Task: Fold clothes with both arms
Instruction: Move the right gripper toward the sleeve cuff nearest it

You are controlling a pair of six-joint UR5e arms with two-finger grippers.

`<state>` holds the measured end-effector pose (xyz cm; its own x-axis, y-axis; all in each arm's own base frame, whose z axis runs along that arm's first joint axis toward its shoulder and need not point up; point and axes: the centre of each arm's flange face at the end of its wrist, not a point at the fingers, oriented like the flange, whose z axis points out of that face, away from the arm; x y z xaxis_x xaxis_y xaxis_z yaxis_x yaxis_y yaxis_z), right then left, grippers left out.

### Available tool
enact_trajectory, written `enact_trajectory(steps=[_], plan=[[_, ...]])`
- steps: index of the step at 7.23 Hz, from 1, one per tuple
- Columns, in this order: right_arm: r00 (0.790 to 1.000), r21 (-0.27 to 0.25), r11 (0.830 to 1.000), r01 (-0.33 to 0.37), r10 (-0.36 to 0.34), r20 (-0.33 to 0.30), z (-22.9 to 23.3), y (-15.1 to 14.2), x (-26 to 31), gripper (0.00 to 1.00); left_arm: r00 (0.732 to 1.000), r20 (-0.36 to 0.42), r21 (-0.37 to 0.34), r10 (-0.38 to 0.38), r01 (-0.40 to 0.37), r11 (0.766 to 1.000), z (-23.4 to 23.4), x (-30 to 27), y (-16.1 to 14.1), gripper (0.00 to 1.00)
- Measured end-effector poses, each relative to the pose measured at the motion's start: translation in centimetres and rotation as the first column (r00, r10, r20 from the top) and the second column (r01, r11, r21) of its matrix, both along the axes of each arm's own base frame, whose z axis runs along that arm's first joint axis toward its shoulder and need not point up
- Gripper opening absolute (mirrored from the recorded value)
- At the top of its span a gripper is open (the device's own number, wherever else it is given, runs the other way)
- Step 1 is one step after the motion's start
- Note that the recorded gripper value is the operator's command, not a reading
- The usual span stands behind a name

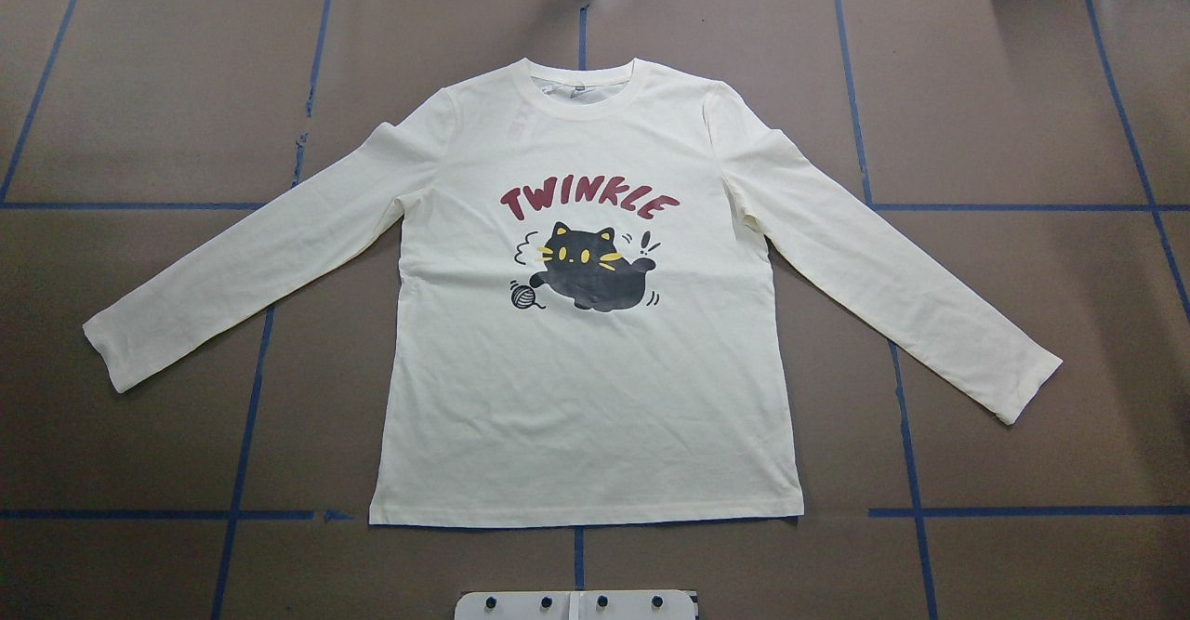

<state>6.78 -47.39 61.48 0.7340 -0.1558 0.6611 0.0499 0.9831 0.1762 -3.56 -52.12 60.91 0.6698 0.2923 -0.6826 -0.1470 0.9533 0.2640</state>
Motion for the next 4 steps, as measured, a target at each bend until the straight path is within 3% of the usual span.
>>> enact_trajectory(steps=[2, 3, 4], plan=[[1.000, 0.123, 0.992, -0.001, 0.002, -0.008, -3.5, -1.3, 0.1, 1.00, 1.000, 0.000, 0.114, 0.006, -0.006, 0.993, -1.5, 0.4, -0.7, 1.00], [1.000, 0.167, 0.986, -0.011, 0.012, -0.009, -4.6, -2.1, 0.1, 1.00, 1.000, -0.002, 0.206, 0.003, -0.003, 0.979, -2.4, 0.4, -1.4, 1.00], [1.000, 0.174, 0.984, -0.025, 0.024, 0.005, -4.9, -2.2, 0.0, 1.00, 1.000, 0.000, 0.311, -0.003, 0.003, 0.950, -3.2, 0.4, -2.7, 1.00]])
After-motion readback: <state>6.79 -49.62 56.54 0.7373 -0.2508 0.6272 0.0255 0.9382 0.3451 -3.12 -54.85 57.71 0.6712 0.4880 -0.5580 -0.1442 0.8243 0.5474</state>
